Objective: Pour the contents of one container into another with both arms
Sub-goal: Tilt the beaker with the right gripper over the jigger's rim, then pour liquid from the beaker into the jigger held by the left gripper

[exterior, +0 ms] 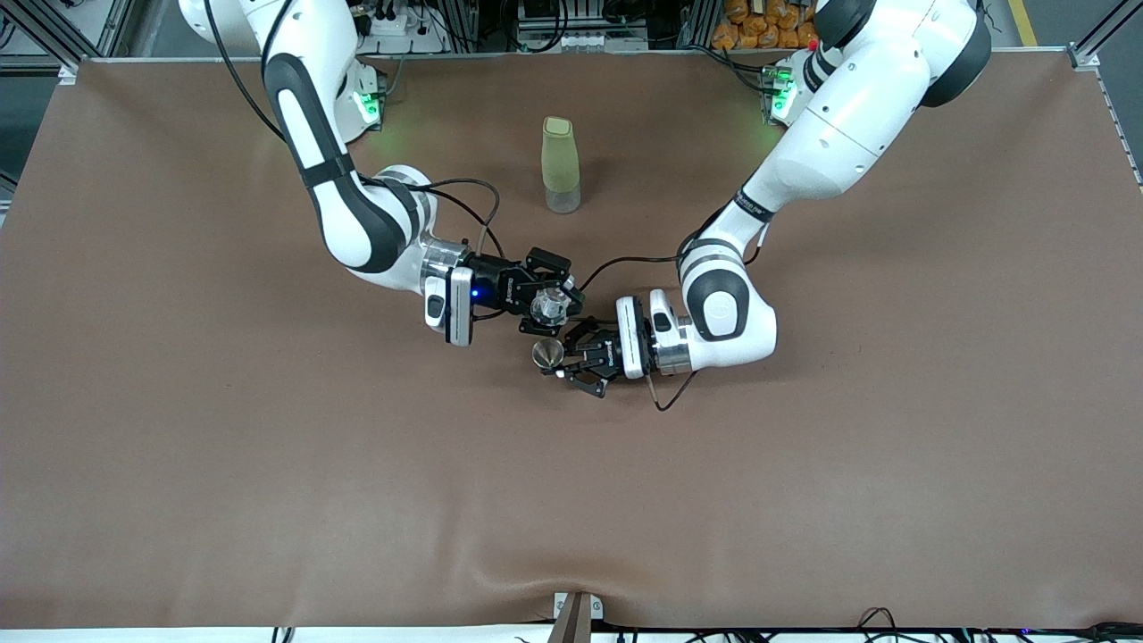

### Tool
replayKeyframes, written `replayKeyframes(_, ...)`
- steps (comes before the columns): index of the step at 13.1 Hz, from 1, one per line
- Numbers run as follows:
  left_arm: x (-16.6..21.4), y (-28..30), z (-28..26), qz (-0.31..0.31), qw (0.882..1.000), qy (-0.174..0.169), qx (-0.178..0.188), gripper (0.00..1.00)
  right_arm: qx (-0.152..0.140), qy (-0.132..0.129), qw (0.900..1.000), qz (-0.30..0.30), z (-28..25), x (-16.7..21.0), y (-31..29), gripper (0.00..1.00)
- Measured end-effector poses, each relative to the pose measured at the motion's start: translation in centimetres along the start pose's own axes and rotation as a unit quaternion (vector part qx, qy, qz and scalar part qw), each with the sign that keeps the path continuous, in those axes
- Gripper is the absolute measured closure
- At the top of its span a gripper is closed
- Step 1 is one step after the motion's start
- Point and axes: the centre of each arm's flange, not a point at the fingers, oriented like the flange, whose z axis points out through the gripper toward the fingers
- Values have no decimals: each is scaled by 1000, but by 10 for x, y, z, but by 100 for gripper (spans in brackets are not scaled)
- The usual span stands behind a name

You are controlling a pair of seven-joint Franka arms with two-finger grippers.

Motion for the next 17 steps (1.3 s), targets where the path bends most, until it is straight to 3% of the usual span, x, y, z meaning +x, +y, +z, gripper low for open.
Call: replayKeyframes(17,2,1,1,1,1000,7,-4,79,5,1,990,139,5,6,-2,83)
